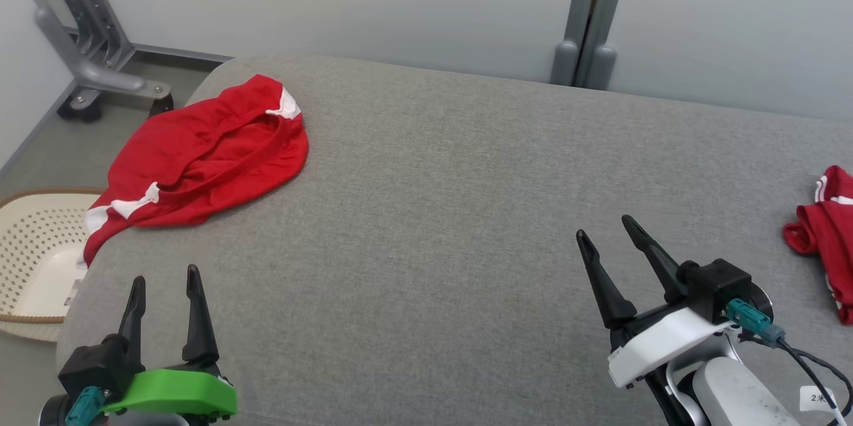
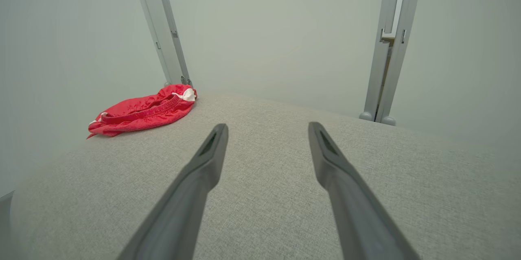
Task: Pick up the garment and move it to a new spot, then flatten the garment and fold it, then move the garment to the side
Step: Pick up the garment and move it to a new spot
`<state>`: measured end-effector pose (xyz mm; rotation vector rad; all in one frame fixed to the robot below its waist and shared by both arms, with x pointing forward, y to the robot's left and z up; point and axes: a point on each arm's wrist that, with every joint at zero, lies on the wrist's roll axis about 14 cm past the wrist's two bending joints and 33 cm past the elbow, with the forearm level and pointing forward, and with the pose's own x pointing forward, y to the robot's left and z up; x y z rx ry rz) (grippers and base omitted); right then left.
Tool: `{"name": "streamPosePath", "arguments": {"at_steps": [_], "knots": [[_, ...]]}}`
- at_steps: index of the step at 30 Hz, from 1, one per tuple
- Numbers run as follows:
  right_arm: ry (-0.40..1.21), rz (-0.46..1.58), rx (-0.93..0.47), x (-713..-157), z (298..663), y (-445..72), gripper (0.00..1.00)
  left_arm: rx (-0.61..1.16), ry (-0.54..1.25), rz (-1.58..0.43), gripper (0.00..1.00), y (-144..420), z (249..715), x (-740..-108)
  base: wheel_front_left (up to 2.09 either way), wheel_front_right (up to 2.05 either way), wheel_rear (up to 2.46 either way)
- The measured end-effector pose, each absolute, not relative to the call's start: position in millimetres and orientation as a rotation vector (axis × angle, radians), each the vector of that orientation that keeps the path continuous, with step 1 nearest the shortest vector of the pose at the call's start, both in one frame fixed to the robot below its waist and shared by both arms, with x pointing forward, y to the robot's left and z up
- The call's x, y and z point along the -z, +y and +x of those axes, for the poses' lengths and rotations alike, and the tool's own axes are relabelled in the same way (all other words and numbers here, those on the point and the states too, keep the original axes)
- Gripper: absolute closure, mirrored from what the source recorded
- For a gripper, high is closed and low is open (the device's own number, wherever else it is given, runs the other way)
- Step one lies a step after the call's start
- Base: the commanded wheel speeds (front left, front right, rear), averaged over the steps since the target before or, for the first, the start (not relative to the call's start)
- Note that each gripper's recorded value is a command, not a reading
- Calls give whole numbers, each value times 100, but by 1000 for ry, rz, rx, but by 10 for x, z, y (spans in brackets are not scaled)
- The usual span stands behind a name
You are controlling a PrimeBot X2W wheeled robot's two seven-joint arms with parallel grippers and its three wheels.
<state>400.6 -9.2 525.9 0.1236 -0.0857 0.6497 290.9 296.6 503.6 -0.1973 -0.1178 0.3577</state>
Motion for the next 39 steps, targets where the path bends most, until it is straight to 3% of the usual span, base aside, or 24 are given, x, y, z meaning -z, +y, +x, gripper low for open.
{"name": "streamPosePath", "arguments": {"at_steps": [9, 18, 25, 39], "knots": [[-79, 132, -697, -5240, 4055, 71, 0, -372, -133, -218, 0, 3020, 2977, -5088, 0, 0, 0], [-145, 126, -662, -5411, 4183, -76, 0, -244, -122, -138, 0, 3101, 3772, -5735, 0, 0, 0], [-181, 123, -597, -5490, 4301, -322, 0, -197, 43, -172, 0, 3189, 4392, -5898, 0, 0, 0], [-141, 120, -468, -5253, 4584, -819, 0, -216, 511, -331, 0, 3235, 5214, -4741, 0, 0, 0]]}}
